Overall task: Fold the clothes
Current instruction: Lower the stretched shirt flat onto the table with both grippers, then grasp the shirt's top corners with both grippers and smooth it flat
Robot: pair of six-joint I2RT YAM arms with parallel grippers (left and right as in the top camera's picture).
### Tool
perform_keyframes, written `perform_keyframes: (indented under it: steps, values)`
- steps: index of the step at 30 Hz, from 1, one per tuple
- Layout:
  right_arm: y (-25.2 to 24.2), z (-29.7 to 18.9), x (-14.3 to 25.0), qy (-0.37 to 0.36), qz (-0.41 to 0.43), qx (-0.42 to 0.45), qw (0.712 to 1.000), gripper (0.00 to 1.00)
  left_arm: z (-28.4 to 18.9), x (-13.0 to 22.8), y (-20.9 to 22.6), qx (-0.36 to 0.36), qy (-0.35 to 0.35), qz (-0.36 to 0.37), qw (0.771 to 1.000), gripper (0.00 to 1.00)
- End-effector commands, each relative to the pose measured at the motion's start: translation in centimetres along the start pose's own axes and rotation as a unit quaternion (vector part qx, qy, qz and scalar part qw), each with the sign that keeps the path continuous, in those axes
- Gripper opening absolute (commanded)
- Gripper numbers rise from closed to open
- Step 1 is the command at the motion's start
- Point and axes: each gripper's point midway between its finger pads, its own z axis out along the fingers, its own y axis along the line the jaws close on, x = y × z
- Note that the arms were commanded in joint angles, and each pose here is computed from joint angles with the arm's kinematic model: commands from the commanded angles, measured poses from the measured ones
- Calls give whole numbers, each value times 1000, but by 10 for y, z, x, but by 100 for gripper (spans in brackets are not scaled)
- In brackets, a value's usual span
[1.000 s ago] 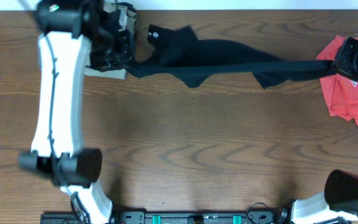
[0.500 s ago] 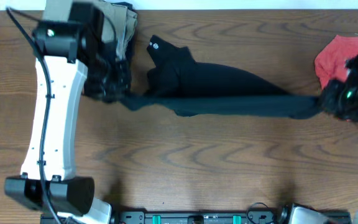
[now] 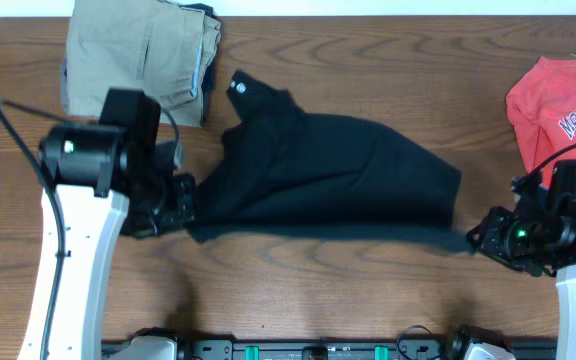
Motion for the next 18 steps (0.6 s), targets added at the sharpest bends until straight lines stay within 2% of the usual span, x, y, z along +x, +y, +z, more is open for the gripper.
perform_keyframes:
  steps: [1,2,3,4,5,9,14,15,18]
  values:
    - [0,5,5,8,-1,-4,1000,83,7,30,13,-19,37,-29,999,17]
    - [0,5,4,8,-1,-4,1000,94,10,34,15,-20,41,-29,999,30]
    - [1,5,3,5,-2,-5,1000,99,12,38,16,-21,44,-30,998,63]
    - [1,5,1,1,-3,-5,1000,99,14,41,18,-22,48,-31,998,81]
    - [2,5,-1,-3,-4,-6,1000,99,17,43,19,-24,52,-32,998,87]
    - [4,4,-11,-23,-10,-11,1000,99,19,38,18,-21,42,-30,998,89]
    - [11,5,-27,-50,-19,-26,998,99,20,-5,6,6,-41,-22,999,87]
    - [12,5,-29,-52,-20,-29,998,98,20,-15,3,11,-57,-18,998,84]
    - [13,11,-35,-46,-18,-31,998,87,23,-43,-4,23,-95,-9,995,62]
